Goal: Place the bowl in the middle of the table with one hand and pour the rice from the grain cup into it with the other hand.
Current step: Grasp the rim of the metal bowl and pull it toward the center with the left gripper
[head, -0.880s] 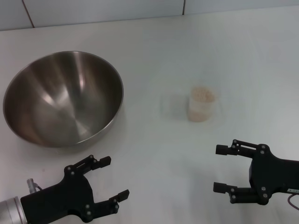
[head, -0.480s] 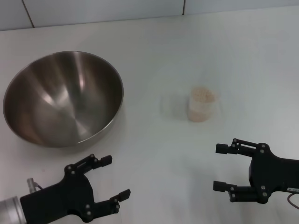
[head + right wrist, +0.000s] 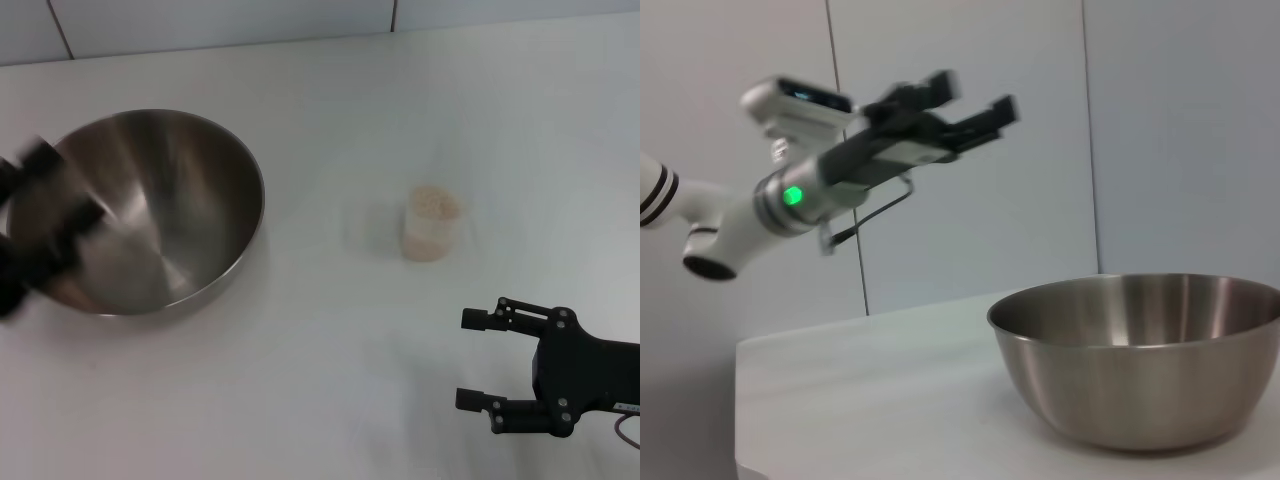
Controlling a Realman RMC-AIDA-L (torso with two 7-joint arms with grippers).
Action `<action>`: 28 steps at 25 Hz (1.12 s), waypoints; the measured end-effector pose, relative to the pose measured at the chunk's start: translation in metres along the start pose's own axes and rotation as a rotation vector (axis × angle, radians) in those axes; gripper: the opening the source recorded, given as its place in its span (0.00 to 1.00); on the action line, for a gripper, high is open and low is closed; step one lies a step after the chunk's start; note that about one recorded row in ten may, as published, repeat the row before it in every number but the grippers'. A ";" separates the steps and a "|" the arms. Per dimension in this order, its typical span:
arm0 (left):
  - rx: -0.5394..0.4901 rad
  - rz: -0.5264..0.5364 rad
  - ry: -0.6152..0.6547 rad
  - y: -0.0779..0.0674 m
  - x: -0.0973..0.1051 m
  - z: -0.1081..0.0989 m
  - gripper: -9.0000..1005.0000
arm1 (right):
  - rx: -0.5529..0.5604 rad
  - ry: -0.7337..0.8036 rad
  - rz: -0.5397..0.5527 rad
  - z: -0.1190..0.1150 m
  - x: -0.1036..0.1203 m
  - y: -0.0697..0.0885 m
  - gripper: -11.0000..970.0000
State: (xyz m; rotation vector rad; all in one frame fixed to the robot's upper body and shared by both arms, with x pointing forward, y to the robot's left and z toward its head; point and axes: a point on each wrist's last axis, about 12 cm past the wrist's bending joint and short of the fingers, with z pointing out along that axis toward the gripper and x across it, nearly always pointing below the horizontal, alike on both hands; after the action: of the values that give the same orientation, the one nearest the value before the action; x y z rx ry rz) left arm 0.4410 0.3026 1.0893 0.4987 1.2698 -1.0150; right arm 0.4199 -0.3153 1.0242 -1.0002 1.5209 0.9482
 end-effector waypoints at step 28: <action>-0.603 -0.051 0.765 0.082 -0.037 0.067 0.85 | 0.003 -0.008 0.000 -0.001 -0.002 -0.001 0.83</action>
State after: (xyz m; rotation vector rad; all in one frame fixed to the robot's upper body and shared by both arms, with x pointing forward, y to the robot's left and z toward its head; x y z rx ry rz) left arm 0.5477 0.3032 1.1247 0.3855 2.1798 -0.4221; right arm 0.4205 -0.3164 1.0258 -0.9933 1.5149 0.9491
